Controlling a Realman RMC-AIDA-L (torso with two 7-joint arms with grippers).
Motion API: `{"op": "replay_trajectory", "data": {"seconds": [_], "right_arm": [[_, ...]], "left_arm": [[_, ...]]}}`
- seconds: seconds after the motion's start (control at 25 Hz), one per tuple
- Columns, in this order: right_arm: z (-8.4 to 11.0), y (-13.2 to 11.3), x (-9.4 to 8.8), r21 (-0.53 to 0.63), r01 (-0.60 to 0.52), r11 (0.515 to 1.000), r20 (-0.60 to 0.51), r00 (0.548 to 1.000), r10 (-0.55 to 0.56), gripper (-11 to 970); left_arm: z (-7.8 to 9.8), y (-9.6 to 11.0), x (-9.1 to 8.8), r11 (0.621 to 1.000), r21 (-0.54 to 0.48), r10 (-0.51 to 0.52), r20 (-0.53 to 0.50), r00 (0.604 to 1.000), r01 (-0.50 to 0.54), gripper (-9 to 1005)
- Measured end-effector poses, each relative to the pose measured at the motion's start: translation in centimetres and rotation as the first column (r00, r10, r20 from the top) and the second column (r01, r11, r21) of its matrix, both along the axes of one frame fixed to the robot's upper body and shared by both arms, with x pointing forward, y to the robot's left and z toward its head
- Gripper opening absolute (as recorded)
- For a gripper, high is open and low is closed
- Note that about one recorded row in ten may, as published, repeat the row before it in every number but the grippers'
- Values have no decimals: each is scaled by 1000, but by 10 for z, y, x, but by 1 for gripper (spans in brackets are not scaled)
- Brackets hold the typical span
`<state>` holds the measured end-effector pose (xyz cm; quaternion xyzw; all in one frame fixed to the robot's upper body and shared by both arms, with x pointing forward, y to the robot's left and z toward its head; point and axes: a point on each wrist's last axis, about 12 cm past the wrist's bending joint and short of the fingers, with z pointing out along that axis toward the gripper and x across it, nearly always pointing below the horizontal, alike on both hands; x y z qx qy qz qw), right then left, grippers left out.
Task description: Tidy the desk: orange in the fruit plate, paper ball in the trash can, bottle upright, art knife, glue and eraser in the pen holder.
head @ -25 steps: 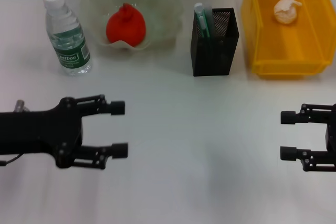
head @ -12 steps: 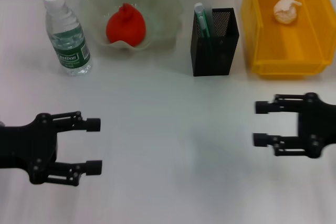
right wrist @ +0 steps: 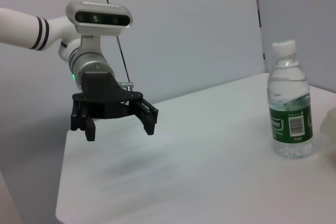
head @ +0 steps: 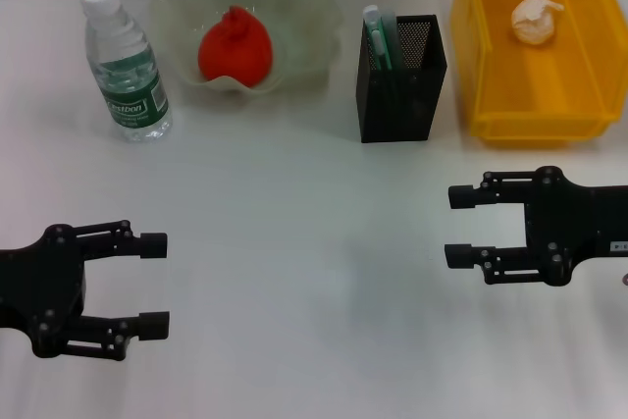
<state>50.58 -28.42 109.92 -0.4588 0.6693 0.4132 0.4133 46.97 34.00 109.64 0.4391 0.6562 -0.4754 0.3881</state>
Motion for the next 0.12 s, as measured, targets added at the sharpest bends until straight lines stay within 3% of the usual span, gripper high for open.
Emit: {"op": "replay_trajectory", "data": {"seconds": [0.12], "right_arm": [[0, 0, 0, -1, 1, 1000, -1, 1000, -1, 693]], "left_arm": [[-1, 0, 0, 1000, 0, 8, 1, 1000, -8, 868]]}}
